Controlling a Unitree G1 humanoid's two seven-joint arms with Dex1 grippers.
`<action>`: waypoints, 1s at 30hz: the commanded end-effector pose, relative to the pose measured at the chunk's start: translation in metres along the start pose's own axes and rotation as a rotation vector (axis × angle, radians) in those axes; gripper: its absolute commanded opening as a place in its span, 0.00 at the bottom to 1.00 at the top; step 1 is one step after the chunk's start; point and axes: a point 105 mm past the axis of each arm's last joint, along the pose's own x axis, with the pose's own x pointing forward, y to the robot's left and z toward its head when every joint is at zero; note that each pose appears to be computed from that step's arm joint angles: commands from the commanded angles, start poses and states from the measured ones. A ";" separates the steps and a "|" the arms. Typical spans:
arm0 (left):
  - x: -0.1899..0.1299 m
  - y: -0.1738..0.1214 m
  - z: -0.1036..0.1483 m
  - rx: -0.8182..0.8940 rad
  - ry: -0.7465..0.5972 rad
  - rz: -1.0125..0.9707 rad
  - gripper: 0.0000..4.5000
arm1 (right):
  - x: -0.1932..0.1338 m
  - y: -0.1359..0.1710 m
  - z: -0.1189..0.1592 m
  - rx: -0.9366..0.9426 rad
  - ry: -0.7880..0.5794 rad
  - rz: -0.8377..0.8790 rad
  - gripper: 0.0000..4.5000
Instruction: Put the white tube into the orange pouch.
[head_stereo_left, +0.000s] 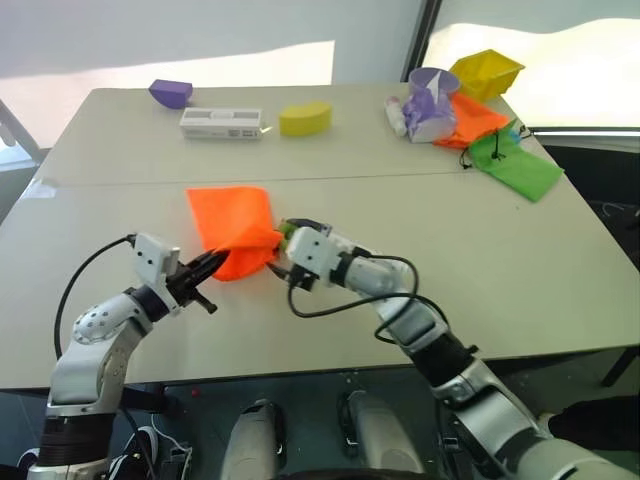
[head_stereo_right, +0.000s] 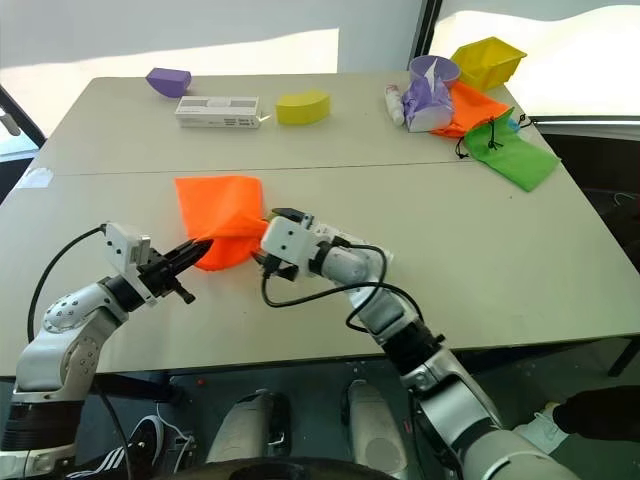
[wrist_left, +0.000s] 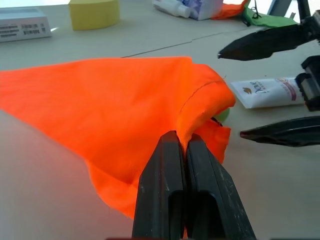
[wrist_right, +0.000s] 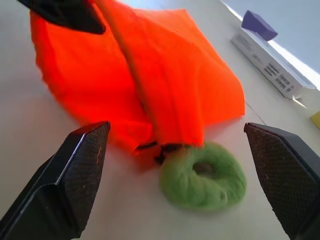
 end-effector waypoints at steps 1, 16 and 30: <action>0.004 -0.010 0.013 0.011 -0.044 -0.025 0.00 | 0.015 -0.001 0.016 -0.041 -0.047 -0.036 0.99; 0.000 -0.013 0.012 0.002 -0.038 -0.019 0.00 | 0.017 -0.012 -0.003 -0.019 0.014 -0.131 0.57; -0.005 -0.040 0.014 -0.100 0.042 -0.146 0.00 | 0.008 -0.045 0.014 -0.017 -0.038 -0.175 0.01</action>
